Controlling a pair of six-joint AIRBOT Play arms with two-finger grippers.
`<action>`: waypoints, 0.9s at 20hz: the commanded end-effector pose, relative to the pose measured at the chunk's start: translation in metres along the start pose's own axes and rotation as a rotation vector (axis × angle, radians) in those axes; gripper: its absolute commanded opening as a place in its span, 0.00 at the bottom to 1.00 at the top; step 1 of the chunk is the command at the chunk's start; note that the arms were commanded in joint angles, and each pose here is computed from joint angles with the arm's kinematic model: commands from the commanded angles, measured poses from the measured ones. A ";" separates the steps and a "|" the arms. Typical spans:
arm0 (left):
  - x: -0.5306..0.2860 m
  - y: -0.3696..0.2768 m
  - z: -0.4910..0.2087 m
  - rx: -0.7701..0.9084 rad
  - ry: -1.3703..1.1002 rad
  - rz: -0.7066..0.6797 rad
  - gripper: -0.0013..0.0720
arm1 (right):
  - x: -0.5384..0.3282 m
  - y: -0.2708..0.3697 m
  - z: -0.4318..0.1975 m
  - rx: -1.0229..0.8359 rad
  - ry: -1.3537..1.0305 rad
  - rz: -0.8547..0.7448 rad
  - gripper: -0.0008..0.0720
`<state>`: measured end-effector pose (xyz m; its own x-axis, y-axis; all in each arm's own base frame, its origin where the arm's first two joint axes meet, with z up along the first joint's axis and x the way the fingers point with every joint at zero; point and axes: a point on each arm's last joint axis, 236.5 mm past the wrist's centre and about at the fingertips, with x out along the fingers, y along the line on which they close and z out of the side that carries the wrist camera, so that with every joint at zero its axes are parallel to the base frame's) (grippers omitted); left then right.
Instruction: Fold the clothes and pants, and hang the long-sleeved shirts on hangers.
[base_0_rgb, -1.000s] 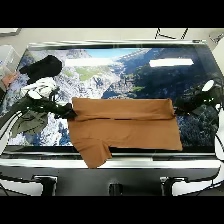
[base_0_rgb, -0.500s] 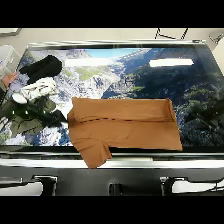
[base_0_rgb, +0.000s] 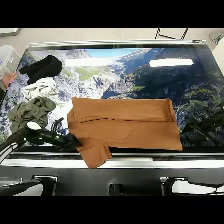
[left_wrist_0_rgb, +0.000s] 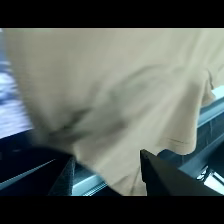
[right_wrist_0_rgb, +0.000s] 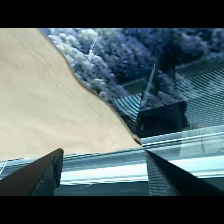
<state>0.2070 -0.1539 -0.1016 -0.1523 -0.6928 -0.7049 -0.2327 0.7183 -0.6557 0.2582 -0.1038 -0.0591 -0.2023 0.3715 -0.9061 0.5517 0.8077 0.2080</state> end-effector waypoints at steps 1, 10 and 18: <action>0.020 -0.003 -0.007 0.017 0.004 0.038 0.57 | 0.004 -0.001 -0.005 0.001 0.019 0.000 0.85; 0.021 -0.002 -0.002 0.023 -0.020 0.058 0.05 | 0.060 0.006 -0.016 0.005 0.045 0.079 0.78; 0.009 0.001 0.008 0.017 -0.067 0.042 0.05 | 0.067 0.013 -0.027 0.003 0.083 0.117 0.06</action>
<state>0.2078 -0.1648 -0.1133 -0.1214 -0.6508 -0.7495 -0.2028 0.7554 -0.6231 0.2329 -0.0612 -0.1083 -0.1957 0.4822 -0.8540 0.5850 0.7563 0.2929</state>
